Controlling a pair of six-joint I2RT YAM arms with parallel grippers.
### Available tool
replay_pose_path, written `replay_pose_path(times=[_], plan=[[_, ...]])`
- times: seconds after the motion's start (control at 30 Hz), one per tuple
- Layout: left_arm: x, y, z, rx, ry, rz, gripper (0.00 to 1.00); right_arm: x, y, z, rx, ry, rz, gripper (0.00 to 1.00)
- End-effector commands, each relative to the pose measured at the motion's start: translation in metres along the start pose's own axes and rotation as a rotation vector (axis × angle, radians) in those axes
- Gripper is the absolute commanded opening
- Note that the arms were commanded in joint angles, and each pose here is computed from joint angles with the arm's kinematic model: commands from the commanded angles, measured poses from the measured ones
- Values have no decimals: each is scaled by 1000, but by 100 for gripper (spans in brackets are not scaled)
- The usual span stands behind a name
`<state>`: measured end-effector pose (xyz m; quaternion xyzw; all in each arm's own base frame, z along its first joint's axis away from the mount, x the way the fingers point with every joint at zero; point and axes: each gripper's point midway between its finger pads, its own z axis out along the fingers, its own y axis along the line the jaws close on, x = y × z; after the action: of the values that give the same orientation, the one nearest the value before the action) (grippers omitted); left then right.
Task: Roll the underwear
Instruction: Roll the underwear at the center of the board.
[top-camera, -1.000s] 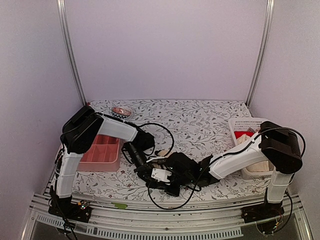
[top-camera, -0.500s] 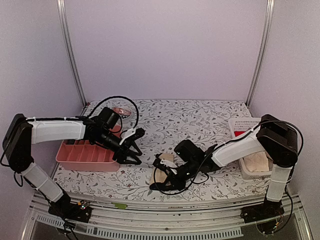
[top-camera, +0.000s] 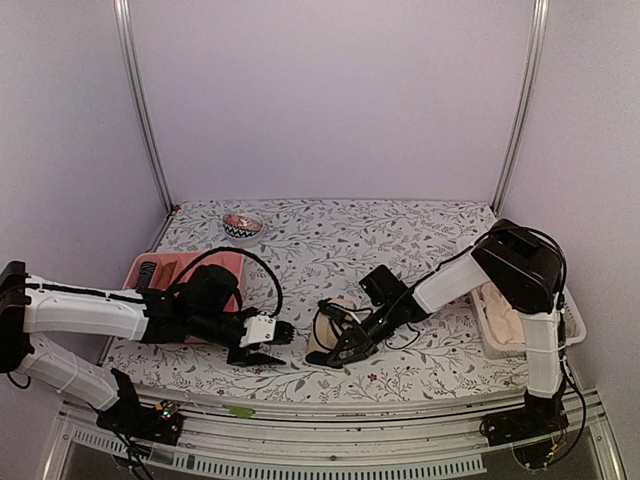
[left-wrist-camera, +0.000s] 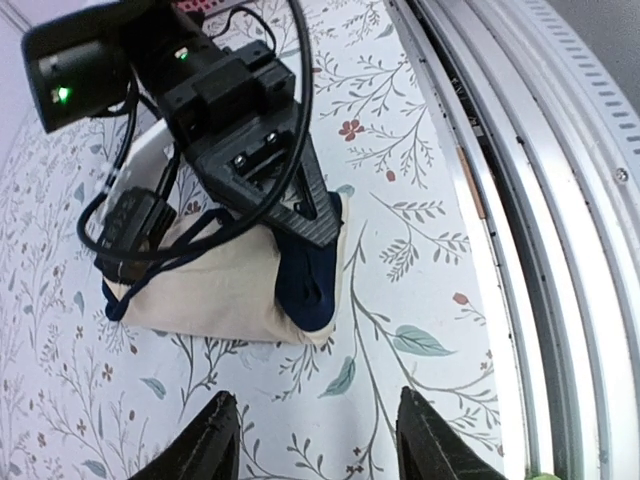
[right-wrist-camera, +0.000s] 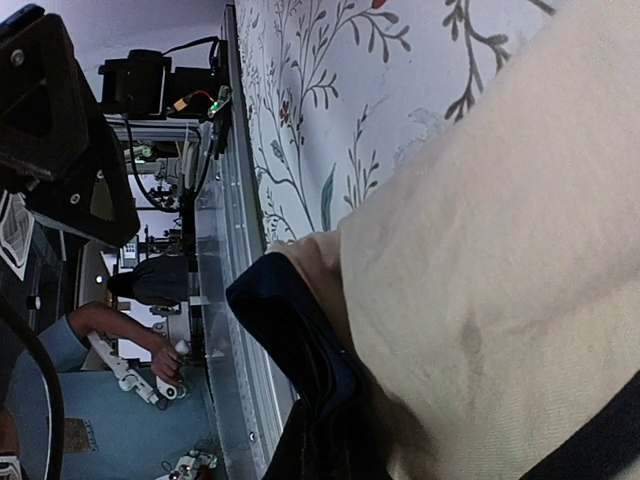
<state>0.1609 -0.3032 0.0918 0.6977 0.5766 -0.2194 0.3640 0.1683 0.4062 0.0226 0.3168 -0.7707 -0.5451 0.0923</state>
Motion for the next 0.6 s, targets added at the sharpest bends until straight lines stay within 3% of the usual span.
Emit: replay_pose_path(times=[0.0, 0.23, 0.57], plan=[[-19, -3, 24, -40, -35, 196, 53, 13, -13, 7, -59, 46, 119, 0], [-13, -10, 63, -14, 22, 284, 49, 17, -24, 10, -41, 46, 160, 0], [1, -9, 87, -57, 88, 358, 50, 15, -28, 11, -35, 42, 175, 0]])
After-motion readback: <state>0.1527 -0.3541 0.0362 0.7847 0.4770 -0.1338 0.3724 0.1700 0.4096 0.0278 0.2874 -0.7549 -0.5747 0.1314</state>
